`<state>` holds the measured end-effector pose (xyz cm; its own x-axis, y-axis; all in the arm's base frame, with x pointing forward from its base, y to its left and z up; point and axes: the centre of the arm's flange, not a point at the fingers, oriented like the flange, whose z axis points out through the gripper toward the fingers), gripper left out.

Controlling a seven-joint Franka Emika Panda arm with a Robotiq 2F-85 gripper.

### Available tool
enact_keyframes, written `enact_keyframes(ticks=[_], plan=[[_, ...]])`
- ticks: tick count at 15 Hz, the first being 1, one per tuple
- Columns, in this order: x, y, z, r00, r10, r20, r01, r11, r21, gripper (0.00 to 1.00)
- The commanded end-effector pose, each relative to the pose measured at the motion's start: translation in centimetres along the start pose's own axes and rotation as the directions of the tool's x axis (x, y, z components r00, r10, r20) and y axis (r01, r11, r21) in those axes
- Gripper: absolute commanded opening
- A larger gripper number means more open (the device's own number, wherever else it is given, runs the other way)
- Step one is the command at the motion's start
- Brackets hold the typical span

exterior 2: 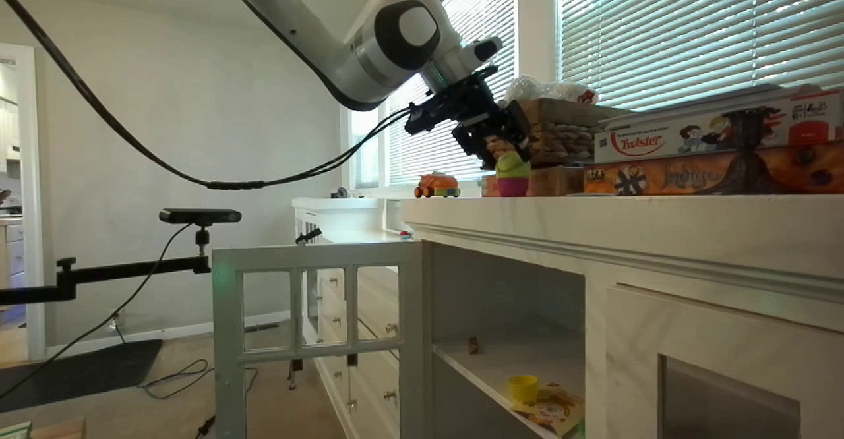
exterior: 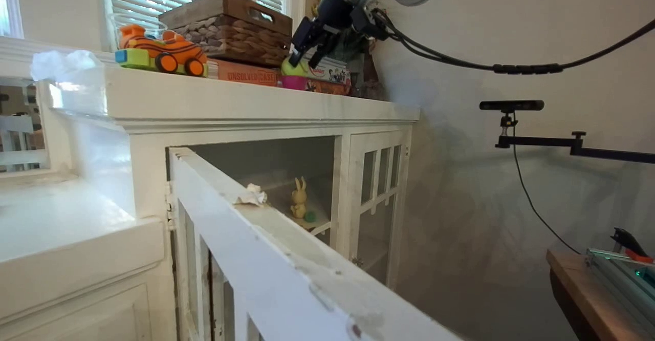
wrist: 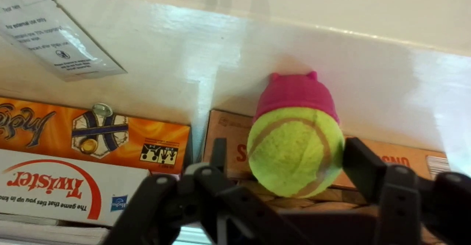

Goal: Put the tennis ball inside the cupboard drawer

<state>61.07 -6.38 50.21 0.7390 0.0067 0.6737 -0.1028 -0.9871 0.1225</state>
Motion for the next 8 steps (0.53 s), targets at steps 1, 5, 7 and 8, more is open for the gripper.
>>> enact_keyframes(ticks=[1,5,7,8], plan=[[1.27,-0.02,0.79,1.000,-0.018,-0.024,0.019,1.000,0.017,0.52],[1.52,-0.14,1.00,0.999,-0.032,-0.029,0.033,0.999,0.020,0.33],[1.58,-0.18,1.03,0.999,-0.038,-0.030,0.038,0.999,0.023,0.31],[1.62,-0.22,1.00,0.999,-0.041,-0.030,0.041,0.999,0.024,0.31]])
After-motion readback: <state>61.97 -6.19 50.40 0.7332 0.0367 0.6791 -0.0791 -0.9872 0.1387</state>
